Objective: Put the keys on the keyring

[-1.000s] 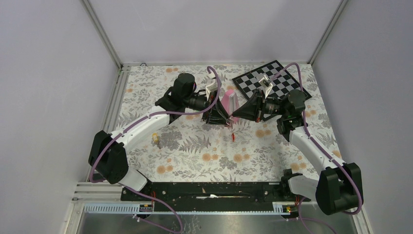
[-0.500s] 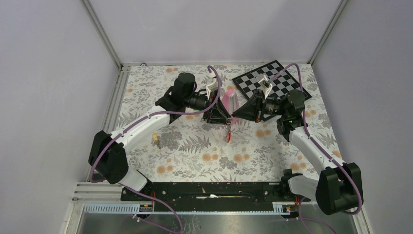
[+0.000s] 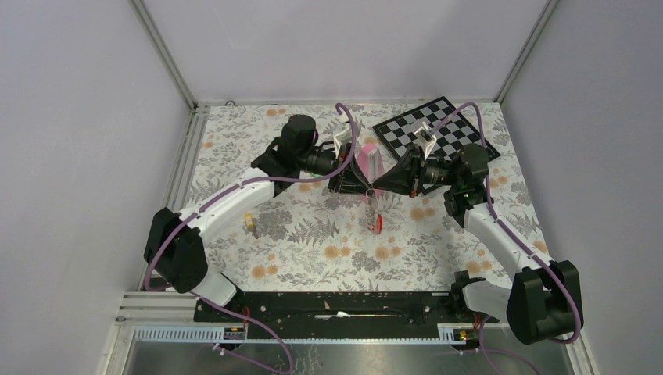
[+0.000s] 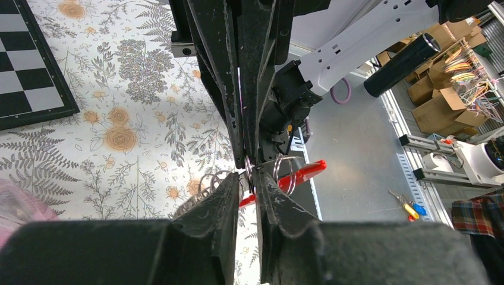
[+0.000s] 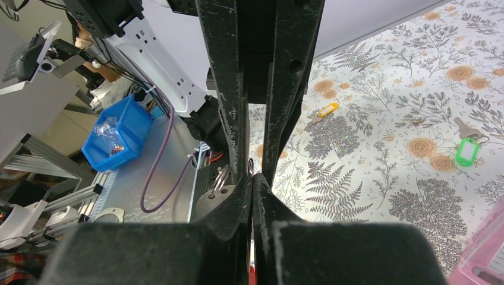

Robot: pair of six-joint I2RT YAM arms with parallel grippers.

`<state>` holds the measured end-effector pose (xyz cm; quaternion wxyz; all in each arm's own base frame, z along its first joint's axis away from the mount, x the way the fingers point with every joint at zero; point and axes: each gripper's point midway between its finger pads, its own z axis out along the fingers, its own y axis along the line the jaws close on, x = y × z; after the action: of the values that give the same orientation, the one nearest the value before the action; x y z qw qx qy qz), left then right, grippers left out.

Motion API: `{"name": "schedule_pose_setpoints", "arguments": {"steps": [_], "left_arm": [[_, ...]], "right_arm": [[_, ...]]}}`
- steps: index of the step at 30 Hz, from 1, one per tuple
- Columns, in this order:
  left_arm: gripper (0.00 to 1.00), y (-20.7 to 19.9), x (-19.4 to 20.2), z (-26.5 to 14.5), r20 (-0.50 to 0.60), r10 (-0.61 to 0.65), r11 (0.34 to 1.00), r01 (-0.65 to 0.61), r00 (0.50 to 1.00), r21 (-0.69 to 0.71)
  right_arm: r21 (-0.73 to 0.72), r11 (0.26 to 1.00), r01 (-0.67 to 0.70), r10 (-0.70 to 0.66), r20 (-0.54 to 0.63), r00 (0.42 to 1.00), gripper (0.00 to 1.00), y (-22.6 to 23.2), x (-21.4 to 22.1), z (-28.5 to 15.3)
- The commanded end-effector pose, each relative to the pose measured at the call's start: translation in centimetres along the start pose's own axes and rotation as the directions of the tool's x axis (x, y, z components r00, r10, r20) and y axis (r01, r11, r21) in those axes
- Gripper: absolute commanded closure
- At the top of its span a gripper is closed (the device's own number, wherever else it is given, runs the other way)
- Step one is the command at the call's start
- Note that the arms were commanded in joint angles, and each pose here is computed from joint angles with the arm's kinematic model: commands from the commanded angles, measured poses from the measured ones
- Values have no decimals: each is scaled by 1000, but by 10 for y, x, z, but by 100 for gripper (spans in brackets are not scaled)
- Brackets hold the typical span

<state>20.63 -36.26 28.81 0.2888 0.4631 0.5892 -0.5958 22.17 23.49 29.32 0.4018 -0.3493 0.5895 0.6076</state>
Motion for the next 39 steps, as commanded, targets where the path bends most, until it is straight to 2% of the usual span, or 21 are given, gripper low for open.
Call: {"name": "schedule_pose_setpoints", "arguments": {"steps": [1, 4, 7, 10, 18, 28, 32, 39], "left_arm": [[87, -6, -22, 2, 39, 80, 997, -81, 996, 13], [100, -7, -23, 2, 40, 83, 996, -84, 996, 13], [100, -6, -24, 1, 37, 84, 996, -84, 996, -3], [100, -4, -17, -1, -8, 104, 994, -105, 994, -37], [100, -1, 2, -3, -206, 210, 963, -238, 956, -123], [100, -2, 10, 8, -321, 206, 956, -260, 925, -136], [100, -1, 11, 12, -324, 201, 958, -255, 924, -133], [100, -1, 10, 14, -322, 196, 960, -248, 926, -127]], "right_arm": [[11, 999, 44, -44, 15, 999, 100, -1, -5, -1], [12, 999, 46, -46, 14, 999, 100, -1, -4, -1], [20, 999, 49, -49, 3, 999, 100, -4, 0, -2], [34, 998, 57, -56, -24, 998, 94, -8, 7, -3], [78, 978, 195, -183, -139, 973, 71, -16, 18, -11], [31, 983, 179, -173, -146, 974, 54, -6, 22, -10], [16, 985, 170, -166, -147, 975, 54, -3, 24, -9], [1, 988, 156, -154, -155, 976, 67, -2, 32, -6]]}}
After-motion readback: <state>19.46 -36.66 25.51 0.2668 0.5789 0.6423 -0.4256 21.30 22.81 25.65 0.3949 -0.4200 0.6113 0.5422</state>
